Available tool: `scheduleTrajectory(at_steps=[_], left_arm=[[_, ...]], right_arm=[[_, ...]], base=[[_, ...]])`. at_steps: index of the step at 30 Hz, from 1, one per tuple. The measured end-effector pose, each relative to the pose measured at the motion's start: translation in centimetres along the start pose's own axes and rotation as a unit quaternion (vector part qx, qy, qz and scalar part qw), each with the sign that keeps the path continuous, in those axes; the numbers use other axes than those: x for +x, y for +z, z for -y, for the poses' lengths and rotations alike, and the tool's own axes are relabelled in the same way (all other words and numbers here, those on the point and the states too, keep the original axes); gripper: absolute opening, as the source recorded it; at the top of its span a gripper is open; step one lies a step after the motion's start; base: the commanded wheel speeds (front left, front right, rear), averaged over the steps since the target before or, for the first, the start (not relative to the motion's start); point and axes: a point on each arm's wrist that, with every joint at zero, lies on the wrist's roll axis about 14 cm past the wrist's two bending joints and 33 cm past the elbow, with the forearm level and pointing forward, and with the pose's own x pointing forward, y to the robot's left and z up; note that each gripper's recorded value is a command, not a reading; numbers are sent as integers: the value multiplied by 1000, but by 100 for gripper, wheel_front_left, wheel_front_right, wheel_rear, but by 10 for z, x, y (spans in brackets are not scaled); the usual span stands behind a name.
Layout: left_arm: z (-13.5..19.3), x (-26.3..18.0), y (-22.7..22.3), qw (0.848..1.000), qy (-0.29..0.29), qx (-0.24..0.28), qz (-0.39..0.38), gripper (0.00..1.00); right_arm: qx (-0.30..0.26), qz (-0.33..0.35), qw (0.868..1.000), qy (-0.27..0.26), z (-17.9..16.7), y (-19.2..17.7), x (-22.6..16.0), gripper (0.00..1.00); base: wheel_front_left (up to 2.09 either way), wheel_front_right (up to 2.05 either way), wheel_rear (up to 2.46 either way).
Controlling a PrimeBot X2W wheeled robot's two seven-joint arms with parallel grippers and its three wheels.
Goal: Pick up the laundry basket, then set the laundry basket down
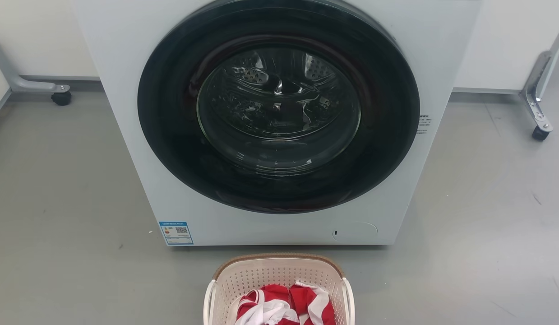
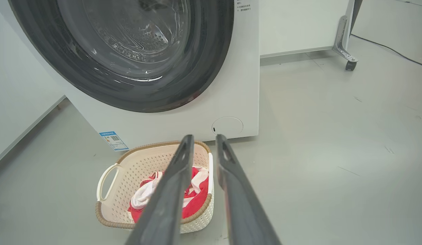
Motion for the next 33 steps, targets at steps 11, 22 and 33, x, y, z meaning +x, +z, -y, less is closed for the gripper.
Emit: scheduleTrajectory(at_steps=[11, 22, 33], left_arm=[[-11, -2, -19, 997, 19, -56, -43, 0], [-17, 6, -18, 988, 33, -142, -55, 0], [-21, 15, -14, 971, 41, -226, -61, 0]], right_arm=[[59, -31, 997, -30, 17, -12, -1, 0], [138, -39, 988, -50, 30, -10, 5, 0], [215, -42, 973, -67, 41, -6, 10, 0]], base=[[0, 0, 0], [0, 0, 0], [0, 0, 0]])
